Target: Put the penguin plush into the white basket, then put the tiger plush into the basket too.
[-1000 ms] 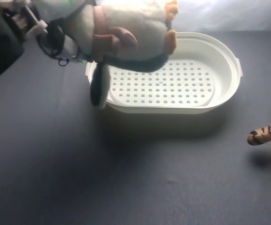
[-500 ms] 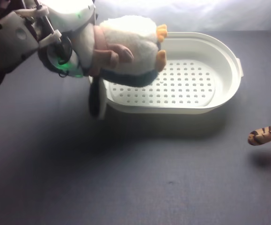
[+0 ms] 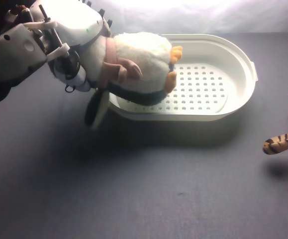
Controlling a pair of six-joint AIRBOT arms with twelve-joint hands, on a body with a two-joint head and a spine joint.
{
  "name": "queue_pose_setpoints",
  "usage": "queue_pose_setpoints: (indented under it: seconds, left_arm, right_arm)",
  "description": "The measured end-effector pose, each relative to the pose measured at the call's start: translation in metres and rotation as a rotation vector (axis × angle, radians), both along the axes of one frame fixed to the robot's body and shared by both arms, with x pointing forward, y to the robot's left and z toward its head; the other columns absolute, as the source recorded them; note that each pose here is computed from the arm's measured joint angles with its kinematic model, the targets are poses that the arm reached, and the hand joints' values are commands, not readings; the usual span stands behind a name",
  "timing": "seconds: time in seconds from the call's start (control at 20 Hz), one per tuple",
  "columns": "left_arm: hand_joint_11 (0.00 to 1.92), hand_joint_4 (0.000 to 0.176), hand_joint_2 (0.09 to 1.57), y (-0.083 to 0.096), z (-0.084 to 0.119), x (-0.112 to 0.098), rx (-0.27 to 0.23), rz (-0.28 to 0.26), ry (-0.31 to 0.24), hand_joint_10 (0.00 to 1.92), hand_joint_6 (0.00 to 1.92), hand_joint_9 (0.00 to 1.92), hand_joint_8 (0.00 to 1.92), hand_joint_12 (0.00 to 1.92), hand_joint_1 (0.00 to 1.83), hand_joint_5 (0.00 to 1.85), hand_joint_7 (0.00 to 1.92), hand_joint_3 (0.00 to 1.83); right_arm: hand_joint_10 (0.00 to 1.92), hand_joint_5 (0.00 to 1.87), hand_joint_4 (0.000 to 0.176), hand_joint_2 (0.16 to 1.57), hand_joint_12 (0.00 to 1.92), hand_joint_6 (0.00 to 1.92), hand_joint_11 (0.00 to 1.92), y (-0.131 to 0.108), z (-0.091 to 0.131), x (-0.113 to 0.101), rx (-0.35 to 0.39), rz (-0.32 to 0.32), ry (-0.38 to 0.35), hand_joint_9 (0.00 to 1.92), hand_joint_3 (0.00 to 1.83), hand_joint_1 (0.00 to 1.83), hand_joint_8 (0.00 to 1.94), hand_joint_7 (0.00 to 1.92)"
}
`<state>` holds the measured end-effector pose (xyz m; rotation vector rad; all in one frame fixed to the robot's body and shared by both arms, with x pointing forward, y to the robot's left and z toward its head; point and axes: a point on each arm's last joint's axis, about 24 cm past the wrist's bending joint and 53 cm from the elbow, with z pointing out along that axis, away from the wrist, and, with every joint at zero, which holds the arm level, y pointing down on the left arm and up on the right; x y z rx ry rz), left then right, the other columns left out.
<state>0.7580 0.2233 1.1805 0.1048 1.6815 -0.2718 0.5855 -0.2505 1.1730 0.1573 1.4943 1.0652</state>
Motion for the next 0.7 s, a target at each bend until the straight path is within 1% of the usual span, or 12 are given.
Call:
queue_pose_setpoints:
  seconds: [0.05, 0.1, 0.15, 0.2, 0.3, 0.35, 0.45, 0.5, 0.55, 0.6, 0.65, 0.7]
  left_arm:
    - [0.11, 0.050, 0.95, 0.001, -0.002, -0.001, 0.003, 0.002, 0.003, 0.00, 0.00, 0.31, 0.00, 0.62, 1.08, 0.45, 0.37, 0.00]
    - [0.00, 0.121, 0.95, 0.001, -0.005, -0.001, 0.001, 0.003, 0.008, 0.00, 0.00, 0.14, 0.00, 0.57, 1.03, 0.26, 0.18, 0.00]
    - [0.00, 0.121, 0.95, -0.001, -0.005, -0.002, -0.003, 0.002, 0.009, 0.00, 0.00, 0.14, 0.00, 0.57, 1.03, 0.26, 0.18, 0.00]
    - [0.00, 0.161, 0.95, -0.001, -0.006, -0.004, 0.005, 0.002, 0.001, 0.00, 0.00, 0.10, 0.00, 0.52, 1.00, 0.17, 0.10, 0.00]
    - [0.00, 0.157, 0.94, -0.002, -0.009, -0.006, 0.005, 0.003, 0.002, 0.00, 0.00, 0.10, 0.00, 0.55, 1.01, 0.14, 0.08, 0.00]
    - [0.00, 0.174, 0.94, -0.005, -0.009, -0.010, 0.007, -0.004, 0.000, 0.00, 0.00, 0.07, 0.00, 0.52, 0.94, 0.09, 0.04, 0.00]
    - [0.00, 0.176, 0.94, -0.011, -0.010, -0.016, -0.005, -0.021, -0.004, 0.00, 0.00, 0.01, 0.00, 0.38, 0.89, 0.02, 0.00, 0.00]
    - [0.00, 0.176, 0.92, -0.010, -0.009, -0.021, -0.045, -0.027, -0.007, 0.00, 0.00, 0.00, 0.00, 0.27, 0.89, 0.00, 0.00, 0.00]
    - [0.00, 0.176, 0.88, -0.010, -0.008, -0.023, -0.066, -0.030, -0.007, 0.00, 0.00, 0.00, 0.00, 0.05, 0.89, 0.00, 0.00, 0.00]
    - [0.00, 0.176, 0.87, -0.007, -0.007, -0.027, -0.120, -0.032, -0.009, 0.00, 0.00, 0.00, 0.00, 0.01, 0.87, 0.00, 0.00, 0.00]
    - [0.00, 0.176, 0.87, -0.005, -0.006, -0.030, -0.144, -0.033, -0.011, 0.00, 0.00, 0.00, 0.00, 0.01, 0.87, 0.00, 0.00, 0.00]
    - [0.00, 0.176, 0.86, -0.003, -0.001, -0.036, -0.179, -0.040, -0.023, 0.00, 0.00, 0.00, 0.00, 0.00, 0.84, 0.00, 0.00, 0.00]
  right_arm:
    - [0.00, 0.65, 0.013, 1.33, 0.12, 0.00, 0.55, -0.001, -0.001, 0.000, -0.001, -0.002, 0.002, 0.57, 0.00, 0.97, 0.00, 0.60]
    - [0.00, 0.61, 0.018, 1.33, 0.11, 0.00, 0.53, -0.001, -0.002, 0.000, 0.002, -0.006, 0.004, 0.56, 0.00, 0.98, 0.00, 0.59]
    - [0.00, 0.61, 0.018, 1.33, 0.11, 0.00, 0.53, -0.001, -0.002, 0.000, 0.003, -0.008, 0.006, 0.56, 0.00, 0.98, 0.00, 0.59]
    - [0.00, 0.60, 0.023, 1.34, 0.10, 0.00, 0.51, -0.001, -0.004, -0.001, -0.002, -0.004, 0.009, 0.54, 0.00, 0.99, 0.00, 0.57]
    - [0.00, 0.59, 0.021, 1.34, 0.10, 0.00, 0.49, 0.000, -0.004, -0.001, -0.003, -0.001, 0.011, 0.52, 0.00, 0.98, 0.00, 0.57]
    - [0.00, 0.59, 0.000, 1.35, 0.09, 0.00, 0.48, -0.001, -0.004, 0.000, -0.001, -0.006, 0.010, 0.51, 0.00, 0.95, 0.00, 0.56]
    - [0.00, 0.57, 0.008, 1.36, 0.08, 0.00, 0.46, -0.003, -0.004, 0.001, 0.002, -0.015, 0.010, 0.50, 0.01, 0.92, 0.00, 0.55]
    - [0.00, 0.56, 0.003, 1.36, 0.08, 0.00, 0.45, -0.003, -0.004, 0.000, 0.002, -0.014, 0.010, 0.49, 0.00, 0.91, 0.00, 0.54]
    - [0.00, 0.55, 0.011, 1.36, 0.07, 0.00, 0.45, -0.003, -0.004, 0.000, 0.003, -0.014, 0.010, 0.48, 0.00, 0.89, 0.00, 0.52]
    - [0.00, 0.55, 0.010, 1.35, 0.07, 0.00, 0.45, -0.003, -0.003, 0.000, 0.003, -0.014, 0.009, 0.48, 0.00, 0.89, 0.00, 0.52]
    - [0.00, 0.55, 0.010, 1.35, 0.07, 0.00, 0.45, -0.003, -0.004, 0.000, 0.004, -0.014, 0.009, 0.48, 0.00, 0.89, 0.00, 0.52]
    - [0.00, 0.52, 0.015, 1.35, 0.06, 0.00, 0.42, -0.003, -0.004, 0.000, 0.003, -0.011, 0.009, 0.45, 0.00, 0.90, 0.00, 0.50]
